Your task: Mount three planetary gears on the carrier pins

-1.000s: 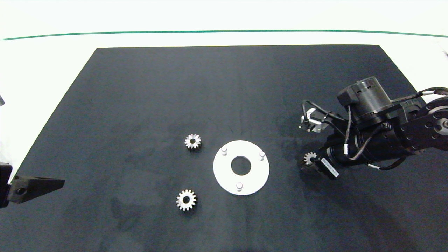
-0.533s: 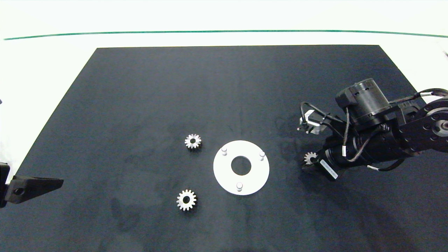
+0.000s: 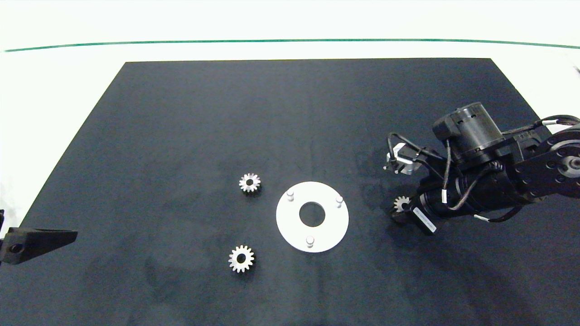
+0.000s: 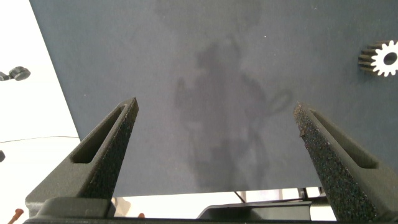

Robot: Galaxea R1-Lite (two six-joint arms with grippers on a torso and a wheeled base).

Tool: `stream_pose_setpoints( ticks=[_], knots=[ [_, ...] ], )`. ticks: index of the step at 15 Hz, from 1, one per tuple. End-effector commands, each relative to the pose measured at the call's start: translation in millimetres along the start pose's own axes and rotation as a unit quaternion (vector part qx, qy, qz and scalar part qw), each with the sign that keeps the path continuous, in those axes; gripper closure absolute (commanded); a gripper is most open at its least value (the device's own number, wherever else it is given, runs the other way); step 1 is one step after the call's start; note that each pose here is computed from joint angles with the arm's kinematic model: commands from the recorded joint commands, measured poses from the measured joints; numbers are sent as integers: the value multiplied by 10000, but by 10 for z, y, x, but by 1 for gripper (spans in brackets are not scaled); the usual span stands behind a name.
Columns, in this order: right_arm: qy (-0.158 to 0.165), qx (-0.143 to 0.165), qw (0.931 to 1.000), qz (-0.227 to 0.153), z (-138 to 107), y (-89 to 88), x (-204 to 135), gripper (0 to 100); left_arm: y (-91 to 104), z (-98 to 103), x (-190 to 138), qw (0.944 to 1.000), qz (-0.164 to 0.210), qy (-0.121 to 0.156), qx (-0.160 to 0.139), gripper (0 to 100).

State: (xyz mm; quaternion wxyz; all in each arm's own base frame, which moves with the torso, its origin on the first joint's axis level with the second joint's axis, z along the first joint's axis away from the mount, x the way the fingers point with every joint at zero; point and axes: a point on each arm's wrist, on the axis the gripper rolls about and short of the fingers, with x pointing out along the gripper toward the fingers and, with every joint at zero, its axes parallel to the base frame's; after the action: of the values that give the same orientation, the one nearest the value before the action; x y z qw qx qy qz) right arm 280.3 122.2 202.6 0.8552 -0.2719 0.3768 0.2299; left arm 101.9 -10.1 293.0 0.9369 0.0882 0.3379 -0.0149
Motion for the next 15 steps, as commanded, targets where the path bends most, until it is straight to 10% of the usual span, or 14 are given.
stream_pose_setpoints(
  ticks=[1,15],
  knots=[
    [20,-36,10000,17,3,17,11,60,2,-12,-28,10000,6,-28,-2,0],
    [265,-47,9996,21,-72,55,110,88,7,-32,-76,9999,14,-111,33,0]
  ],
)
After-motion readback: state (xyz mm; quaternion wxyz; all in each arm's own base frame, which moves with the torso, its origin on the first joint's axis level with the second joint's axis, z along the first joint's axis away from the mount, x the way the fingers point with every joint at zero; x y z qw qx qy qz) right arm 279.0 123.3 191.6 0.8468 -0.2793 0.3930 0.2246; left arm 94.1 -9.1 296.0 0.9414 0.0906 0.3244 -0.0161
